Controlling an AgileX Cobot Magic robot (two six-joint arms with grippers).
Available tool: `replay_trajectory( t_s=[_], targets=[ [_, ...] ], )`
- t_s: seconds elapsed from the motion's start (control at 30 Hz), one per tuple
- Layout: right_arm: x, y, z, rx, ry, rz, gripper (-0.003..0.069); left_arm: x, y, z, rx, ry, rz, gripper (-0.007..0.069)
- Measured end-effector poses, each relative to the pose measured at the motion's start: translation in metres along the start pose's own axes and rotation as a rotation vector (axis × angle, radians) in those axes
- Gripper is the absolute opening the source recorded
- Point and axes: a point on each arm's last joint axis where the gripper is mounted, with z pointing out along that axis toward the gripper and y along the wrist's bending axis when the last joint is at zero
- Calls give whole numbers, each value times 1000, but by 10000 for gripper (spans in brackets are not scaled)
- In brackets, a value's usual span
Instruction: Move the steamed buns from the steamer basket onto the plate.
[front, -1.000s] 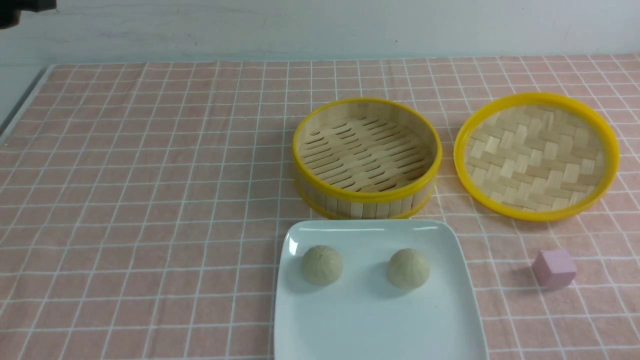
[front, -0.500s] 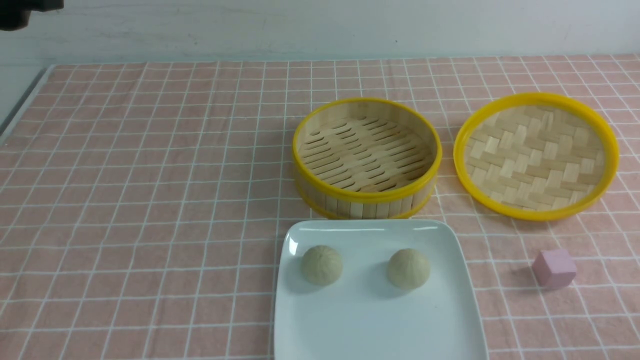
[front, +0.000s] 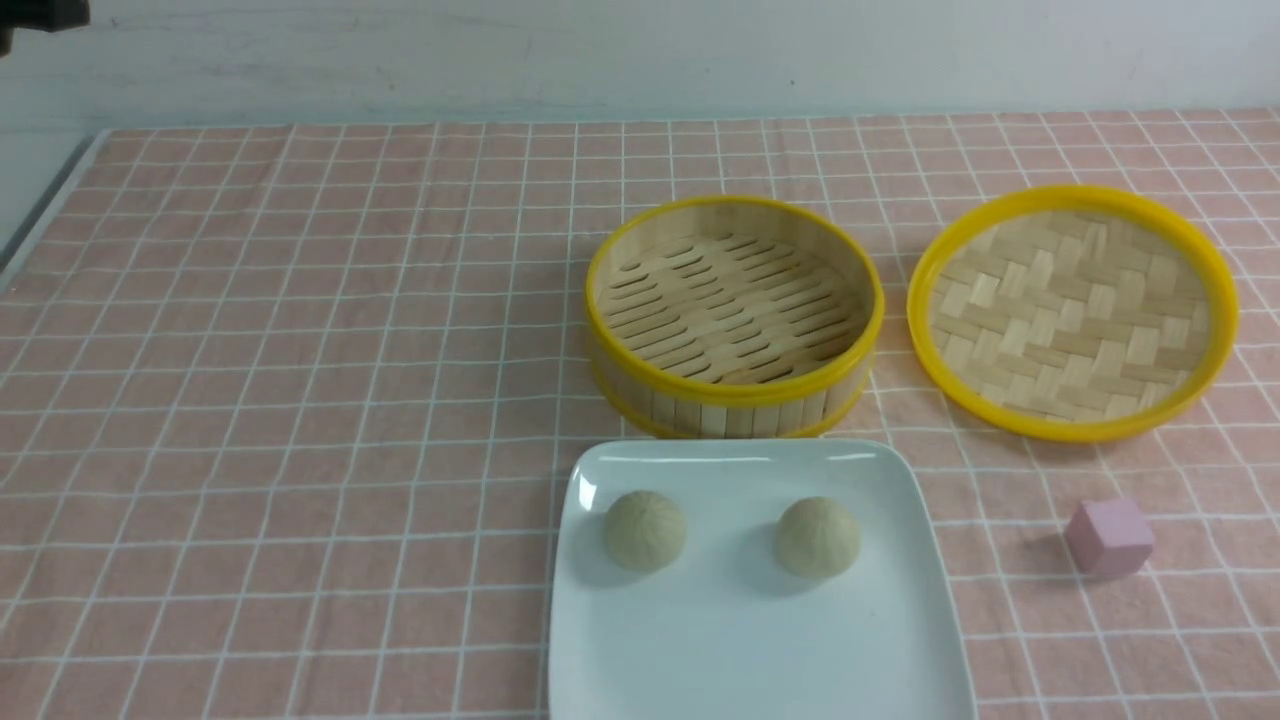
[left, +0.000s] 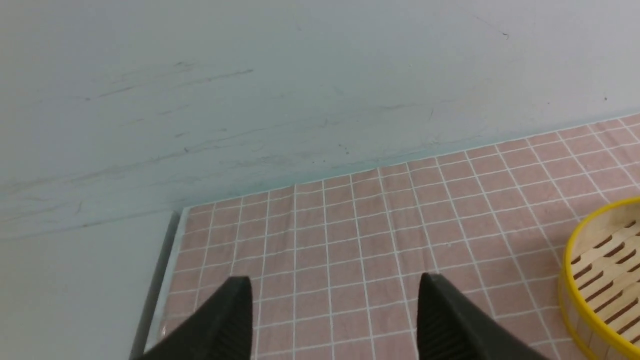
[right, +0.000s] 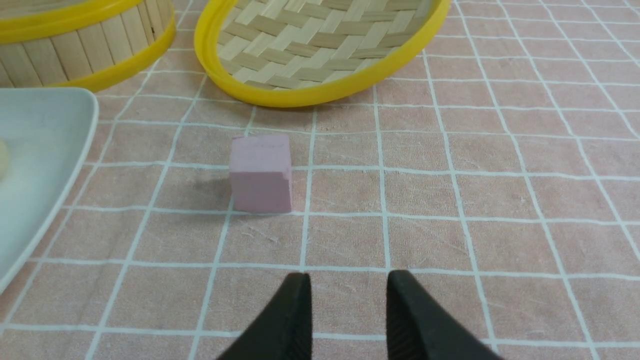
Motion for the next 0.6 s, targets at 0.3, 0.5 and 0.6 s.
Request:
replay_trajectory(
  t_s=[0.3, 0.5, 0.6],
  targets=[
    [0, 0, 0, 0, 0, 0, 239, 136, 11, 10, -57, 177, -207, 452],
    [0, 0, 0, 0, 0, 0, 239, 253, 1, -21, -134, 79, -300, 452],
    [0, 0, 0, 0, 0, 0, 239, 286, -6, -32, -156, 23, -352, 452]
  ],
)
